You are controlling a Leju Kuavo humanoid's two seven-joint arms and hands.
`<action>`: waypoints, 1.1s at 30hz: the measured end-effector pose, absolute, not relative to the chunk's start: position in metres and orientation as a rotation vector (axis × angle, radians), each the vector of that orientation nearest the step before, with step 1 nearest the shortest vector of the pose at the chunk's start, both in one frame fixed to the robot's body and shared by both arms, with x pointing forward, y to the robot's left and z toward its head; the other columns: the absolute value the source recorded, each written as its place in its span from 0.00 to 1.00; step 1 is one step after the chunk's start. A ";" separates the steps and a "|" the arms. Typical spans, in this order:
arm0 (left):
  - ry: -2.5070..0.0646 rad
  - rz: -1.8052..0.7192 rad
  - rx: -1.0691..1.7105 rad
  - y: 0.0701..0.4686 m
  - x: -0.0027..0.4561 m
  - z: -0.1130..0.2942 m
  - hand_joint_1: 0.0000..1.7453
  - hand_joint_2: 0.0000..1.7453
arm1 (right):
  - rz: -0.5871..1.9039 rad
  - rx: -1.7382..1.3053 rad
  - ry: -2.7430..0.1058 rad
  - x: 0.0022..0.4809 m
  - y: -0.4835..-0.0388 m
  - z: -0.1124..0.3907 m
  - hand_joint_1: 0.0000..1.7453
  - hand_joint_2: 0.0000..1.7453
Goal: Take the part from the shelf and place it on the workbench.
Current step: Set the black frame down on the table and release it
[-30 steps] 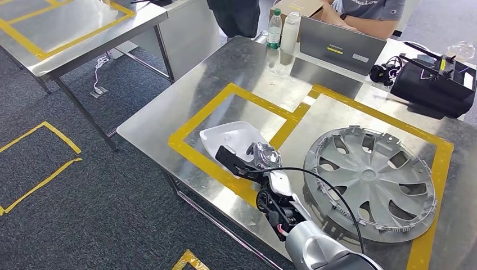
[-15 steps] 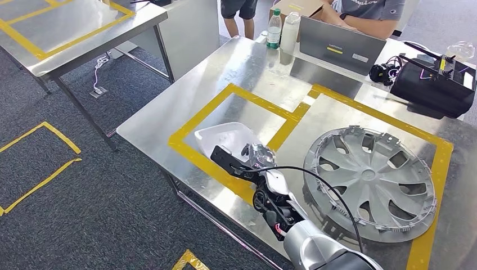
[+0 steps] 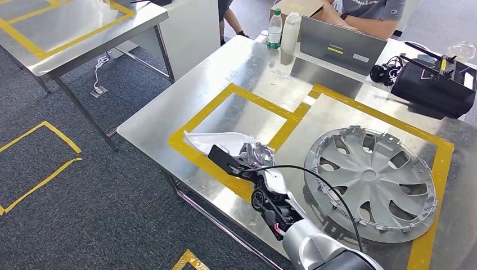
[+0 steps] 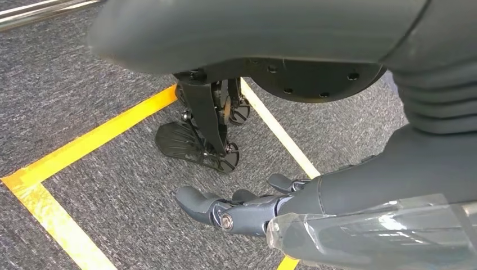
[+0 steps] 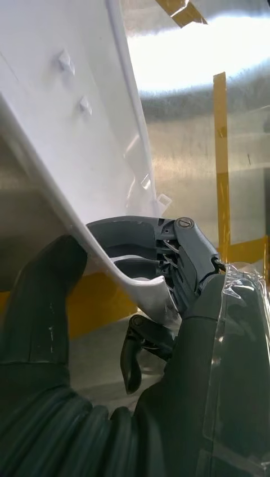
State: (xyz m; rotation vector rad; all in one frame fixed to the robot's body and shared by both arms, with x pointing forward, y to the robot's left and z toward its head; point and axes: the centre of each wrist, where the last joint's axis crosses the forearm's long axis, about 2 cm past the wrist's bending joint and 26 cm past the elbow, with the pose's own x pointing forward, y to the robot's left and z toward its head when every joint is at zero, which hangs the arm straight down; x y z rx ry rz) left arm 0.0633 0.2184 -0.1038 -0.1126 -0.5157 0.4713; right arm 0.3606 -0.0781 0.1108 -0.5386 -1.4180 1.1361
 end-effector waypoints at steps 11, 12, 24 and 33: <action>-0.495 0.464 -0.088 0.219 0.063 -0.104 0.00 0.00 | 1.145 -0.548 -1.413 0.361 -0.077 0.112 0.99 1.00; -0.495 0.465 -0.087 0.219 0.063 -0.104 0.00 0.00 | 1.143 -0.548 -1.412 0.361 -0.077 0.112 0.98 1.00; -0.493 0.471 -0.078 0.219 0.063 -0.104 0.00 0.00 | 1.117 -0.541 -1.364 0.355 -0.075 0.107 0.00 0.00; -0.494 0.476 -0.078 0.217 0.063 -0.104 0.00 0.00 | 1.104 -0.540 -1.361 0.355 -0.074 0.106 0.00 0.00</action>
